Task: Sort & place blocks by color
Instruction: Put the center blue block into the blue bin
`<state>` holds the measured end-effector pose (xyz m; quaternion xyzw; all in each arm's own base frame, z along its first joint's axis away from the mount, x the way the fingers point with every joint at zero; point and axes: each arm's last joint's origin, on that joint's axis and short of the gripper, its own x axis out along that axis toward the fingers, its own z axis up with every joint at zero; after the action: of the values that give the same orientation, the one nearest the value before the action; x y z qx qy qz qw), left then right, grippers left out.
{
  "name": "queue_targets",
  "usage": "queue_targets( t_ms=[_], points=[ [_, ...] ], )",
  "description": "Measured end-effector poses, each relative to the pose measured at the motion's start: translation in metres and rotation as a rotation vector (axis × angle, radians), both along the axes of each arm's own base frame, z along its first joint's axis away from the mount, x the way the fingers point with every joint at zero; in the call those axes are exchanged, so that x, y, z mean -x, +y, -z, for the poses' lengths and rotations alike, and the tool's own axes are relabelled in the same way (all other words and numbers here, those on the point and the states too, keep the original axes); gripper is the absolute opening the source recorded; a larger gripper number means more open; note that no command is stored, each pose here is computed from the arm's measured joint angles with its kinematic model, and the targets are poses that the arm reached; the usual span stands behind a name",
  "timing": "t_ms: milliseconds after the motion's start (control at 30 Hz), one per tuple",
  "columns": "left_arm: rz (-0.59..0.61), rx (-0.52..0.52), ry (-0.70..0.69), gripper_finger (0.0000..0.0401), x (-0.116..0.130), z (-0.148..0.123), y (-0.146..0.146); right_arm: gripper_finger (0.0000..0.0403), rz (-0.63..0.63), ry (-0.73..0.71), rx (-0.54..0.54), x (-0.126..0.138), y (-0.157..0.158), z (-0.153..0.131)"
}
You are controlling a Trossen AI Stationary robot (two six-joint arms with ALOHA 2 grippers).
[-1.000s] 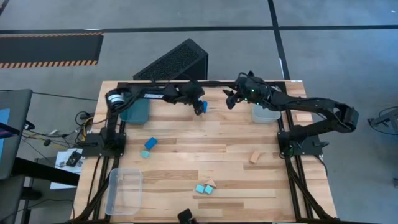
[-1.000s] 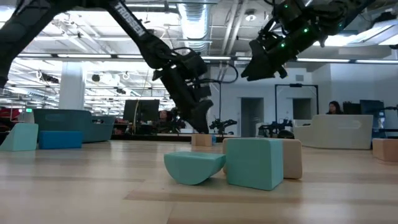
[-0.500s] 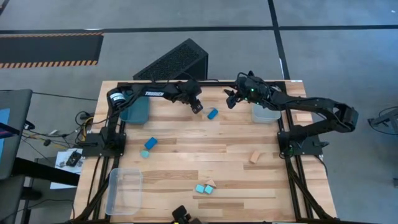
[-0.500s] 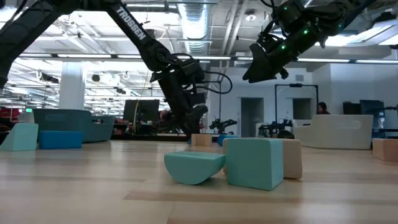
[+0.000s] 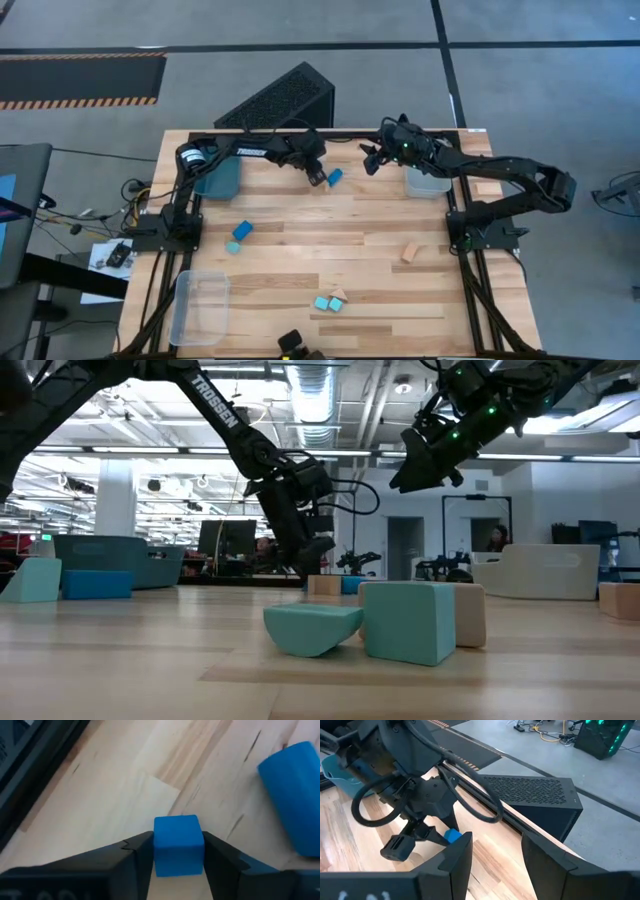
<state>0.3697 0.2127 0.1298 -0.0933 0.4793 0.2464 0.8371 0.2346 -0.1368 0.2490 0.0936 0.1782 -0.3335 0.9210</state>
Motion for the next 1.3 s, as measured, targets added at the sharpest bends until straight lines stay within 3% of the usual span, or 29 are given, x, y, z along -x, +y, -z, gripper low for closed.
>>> queue_targets(
  t_ms=[167, 333, 600, 800, 967, 1300],
  points=[
    [-0.021, -0.039, 0.104, 0.0103, 0.013, -0.015, -0.003, 0.0191, -0.002, 0.01, -0.001, 0.0, 0.0, 0.001],
    [-0.113, -0.201, 0.185, 0.0103, 0.034, -0.054, -0.008, 0.0191, -0.009, 0.022, 0.007, 0.0, 0.001, 0.002],
    [-0.277, -0.311, 0.151, 0.0104, 0.107, -0.093, -0.034, 0.0179, -0.055, 0.037, 0.026, -0.004, 0.009, 0.002],
    [-0.462, -0.289, 0.07, 0.0106, 0.176, -0.097, -0.053, 0.017, -0.077, 0.035, 0.039, -0.007, 0.013, 0.001],
    [-0.632, -0.247, 0.065, 0.0107, 0.215, -0.09, -0.059, 0.0164, -0.078, 0.032, 0.043, -0.007, 0.013, 0.001],
    [-0.77, -0.123, 0.148, 0.0111, 0.247, -0.064, -0.052, 0.0149, -0.076, 0.023, 0.045, -0.007, 0.013, 0.0]
  ],
)
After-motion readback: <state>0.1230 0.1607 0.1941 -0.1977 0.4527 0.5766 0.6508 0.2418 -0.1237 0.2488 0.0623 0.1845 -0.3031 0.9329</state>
